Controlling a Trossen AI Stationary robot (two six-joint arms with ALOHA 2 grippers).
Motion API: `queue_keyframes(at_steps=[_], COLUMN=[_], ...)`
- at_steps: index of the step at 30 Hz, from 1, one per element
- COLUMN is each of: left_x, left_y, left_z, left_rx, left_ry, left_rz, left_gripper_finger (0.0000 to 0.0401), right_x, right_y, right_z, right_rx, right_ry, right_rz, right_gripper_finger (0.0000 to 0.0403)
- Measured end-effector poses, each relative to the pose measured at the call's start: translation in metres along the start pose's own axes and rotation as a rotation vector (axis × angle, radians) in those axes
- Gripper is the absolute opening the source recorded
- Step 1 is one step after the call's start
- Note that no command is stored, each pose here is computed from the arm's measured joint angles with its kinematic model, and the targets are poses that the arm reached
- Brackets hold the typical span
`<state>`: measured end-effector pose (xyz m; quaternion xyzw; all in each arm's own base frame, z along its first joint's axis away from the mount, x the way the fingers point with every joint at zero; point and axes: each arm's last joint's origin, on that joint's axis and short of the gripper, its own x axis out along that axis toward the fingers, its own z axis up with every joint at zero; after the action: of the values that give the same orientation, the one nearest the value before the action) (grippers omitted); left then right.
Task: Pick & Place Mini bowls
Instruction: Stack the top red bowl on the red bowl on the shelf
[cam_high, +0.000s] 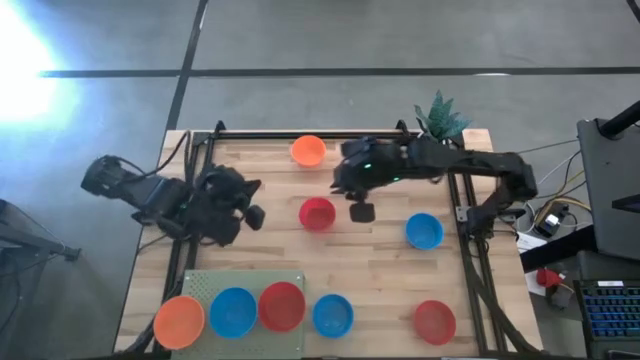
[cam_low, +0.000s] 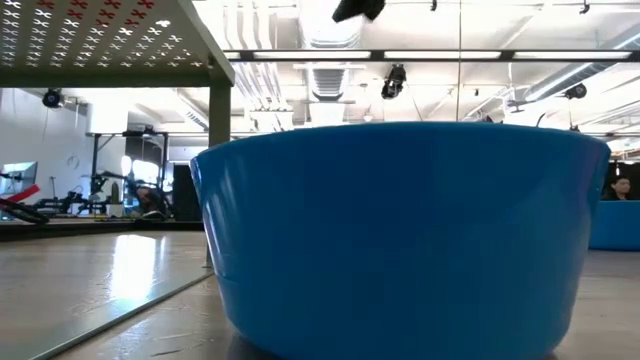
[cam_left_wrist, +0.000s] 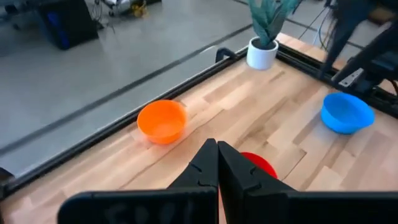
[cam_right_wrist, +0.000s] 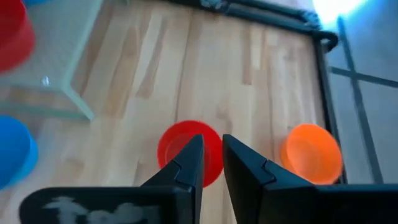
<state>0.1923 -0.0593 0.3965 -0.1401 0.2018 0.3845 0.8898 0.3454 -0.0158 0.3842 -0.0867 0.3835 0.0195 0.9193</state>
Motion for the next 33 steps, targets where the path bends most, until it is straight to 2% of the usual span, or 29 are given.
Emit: queue_keyframes(at_steps=[4,9,15,22,33], left_x=[0.018,0.038,0.063,0.102,0.172], left_y=[-0.002,-0.003,-0.007,-0.016,-0.023], left_z=[0.005,0.006,0.006,0.004,-0.018], left_rx=[-0.056,-0.062,-0.06,-0.114,-0.195], left_ry=[0.061,0.118,0.213,0.334,0.547], left_rz=[0.015,0.065,0.087,0.055,0.16], left_gripper_finger=[0.0,0.0003,0.0033,0.0072,0.0076], right_x=[-0.033,-0.068,-0.097,-0.121,-0.139], right_y=[0.001,0.007,0.012,0.012,0.013], right_z=[0.001,0.0,-0.003,-0.007,-0.012], right_rx=[0.064,0.087,0.074,0.078,0.078], right_ry=[-0.071,-0.152,-0.221,-0.275,-0.313], right_rz=[-0.016,-0.01,-0.007,-0.014,-0.02], right_gripper_finger=[0.0048,0.0043,0.0043,0.0043,0.0043])
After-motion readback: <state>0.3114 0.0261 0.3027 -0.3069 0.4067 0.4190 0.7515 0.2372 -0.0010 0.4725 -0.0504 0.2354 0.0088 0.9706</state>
